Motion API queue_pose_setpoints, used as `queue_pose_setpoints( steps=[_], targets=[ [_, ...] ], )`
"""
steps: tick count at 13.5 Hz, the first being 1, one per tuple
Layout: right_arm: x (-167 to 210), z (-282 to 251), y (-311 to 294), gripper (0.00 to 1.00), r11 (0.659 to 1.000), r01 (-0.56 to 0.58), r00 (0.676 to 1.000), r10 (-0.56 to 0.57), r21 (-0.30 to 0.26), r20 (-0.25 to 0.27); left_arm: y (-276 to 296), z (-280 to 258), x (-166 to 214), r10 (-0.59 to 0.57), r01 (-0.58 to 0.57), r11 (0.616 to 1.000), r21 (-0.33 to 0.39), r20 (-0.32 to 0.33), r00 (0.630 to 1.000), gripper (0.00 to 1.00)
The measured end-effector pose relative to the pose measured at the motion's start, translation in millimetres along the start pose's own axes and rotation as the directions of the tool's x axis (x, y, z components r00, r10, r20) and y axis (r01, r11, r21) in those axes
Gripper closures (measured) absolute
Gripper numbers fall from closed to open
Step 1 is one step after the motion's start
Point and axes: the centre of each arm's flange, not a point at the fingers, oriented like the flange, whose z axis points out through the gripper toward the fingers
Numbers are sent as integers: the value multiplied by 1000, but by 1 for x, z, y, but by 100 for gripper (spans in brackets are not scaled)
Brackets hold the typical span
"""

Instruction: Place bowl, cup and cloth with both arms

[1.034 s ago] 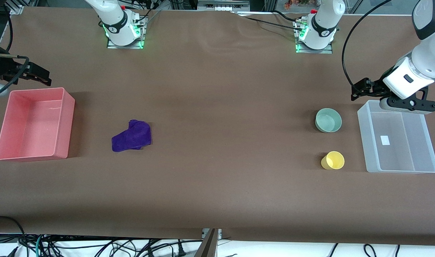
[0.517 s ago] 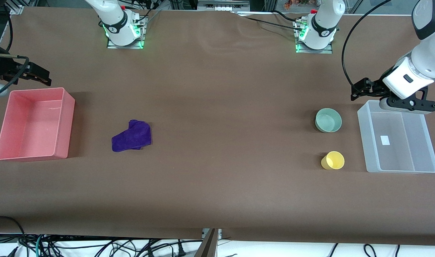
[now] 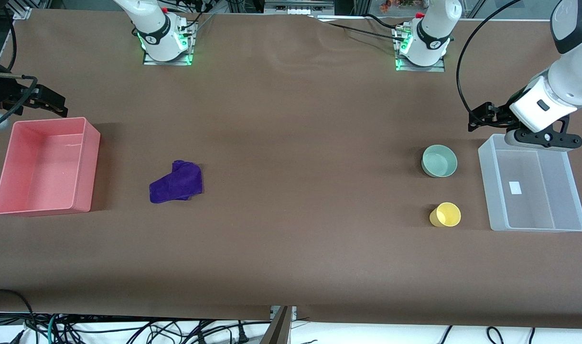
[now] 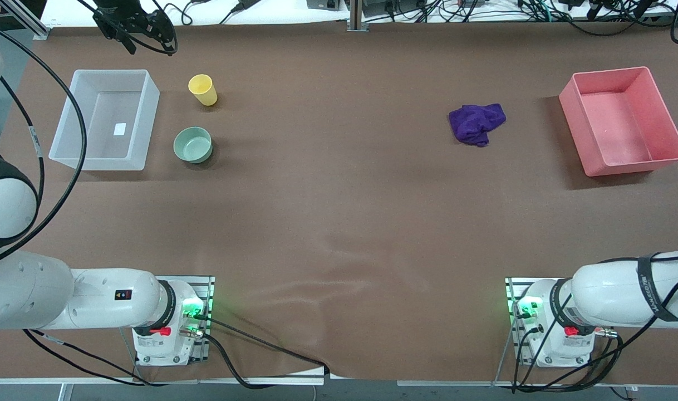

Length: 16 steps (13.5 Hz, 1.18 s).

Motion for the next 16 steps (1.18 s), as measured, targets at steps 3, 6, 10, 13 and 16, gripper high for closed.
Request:
queue_pose_setpoints(
  steps=[3,6,10,13,16],
  targets=[
    [0,0,0,0,1000,0,1000,0,0,-3,0,5,0,0,0,1000,0,9,1000,0],
    [0,0,0,0,1000,0,1000,0,0,-4,-1,6,0,-2,2,1000,-1,12,1000,0],
    [1,0,0,0,1000,0,1000,0,0,-5,-3,13,-3,-6,6,1000,-3,57,998,0],
    [1,0,0,0,1000,0,1000,0,0,-5,-9,18,-2,-16,16,1000,-5,69,997,0],
    [1,0,0,0,1000,0,1000,0,0,-6,-11,28,0,48,-47,999,-13,97,994,0]
  ],
)
